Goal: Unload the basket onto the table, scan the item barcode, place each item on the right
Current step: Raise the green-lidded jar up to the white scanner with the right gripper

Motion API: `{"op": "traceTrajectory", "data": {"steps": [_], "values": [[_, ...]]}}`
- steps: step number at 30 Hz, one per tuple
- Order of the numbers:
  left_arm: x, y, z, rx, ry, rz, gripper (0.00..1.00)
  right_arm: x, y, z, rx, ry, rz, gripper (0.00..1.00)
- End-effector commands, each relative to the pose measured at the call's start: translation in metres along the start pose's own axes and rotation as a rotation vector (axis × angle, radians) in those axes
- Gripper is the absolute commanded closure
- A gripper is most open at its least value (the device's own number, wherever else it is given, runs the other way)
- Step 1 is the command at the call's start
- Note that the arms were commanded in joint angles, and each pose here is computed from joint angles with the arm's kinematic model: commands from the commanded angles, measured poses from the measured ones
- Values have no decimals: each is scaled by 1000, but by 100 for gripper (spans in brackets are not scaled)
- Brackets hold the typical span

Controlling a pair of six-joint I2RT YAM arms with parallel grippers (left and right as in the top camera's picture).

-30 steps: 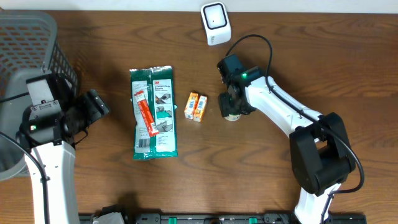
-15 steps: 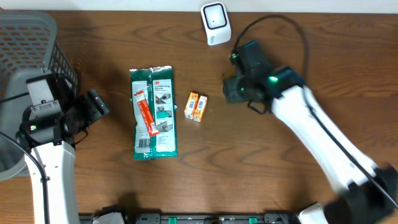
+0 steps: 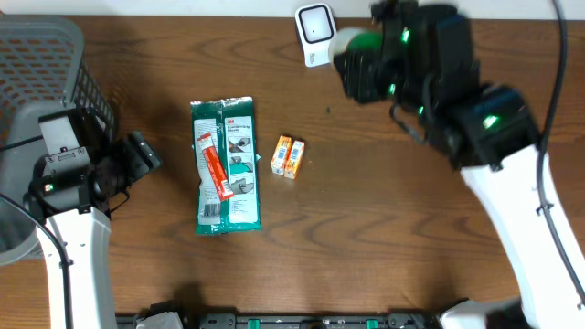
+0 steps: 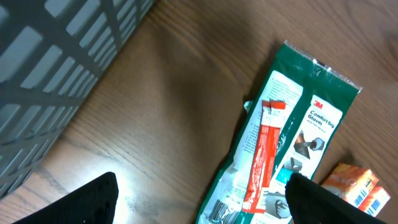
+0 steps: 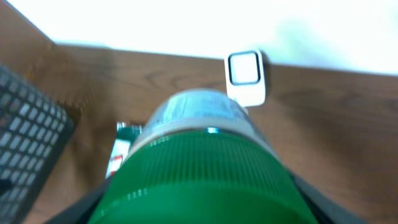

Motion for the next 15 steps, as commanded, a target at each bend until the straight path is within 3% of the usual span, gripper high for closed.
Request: {"op": "traceTrajectory", "data": {"steps": [1, 9, 12, 15], "values": [[-2, -3, -1, 5, 7, -5, 13, -16, -42, -3, -19, 5, -74, 99], [-2, -3, -1, 6, 7, -5, 14, 1, -73, 1, -125, 14, -137, 99], [-2, -3, -1, 6, 7, -5, 13, 39, -73, 2, -262, 19, -118, 99], [-2, -3, -1, 6, 7, -5, 13, 91, -65, -5, -267, 64, -66, 99]]}}
Point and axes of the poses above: each gripper's point midway between its finger pads, its own x axis out along the fingers, its own z axis along the line the jaws close on, y = z × x, the point moved 8 cm from there along -x, back along the fingers, and after that the axes turned 5 degrees about -x, right-handed, at the moved point
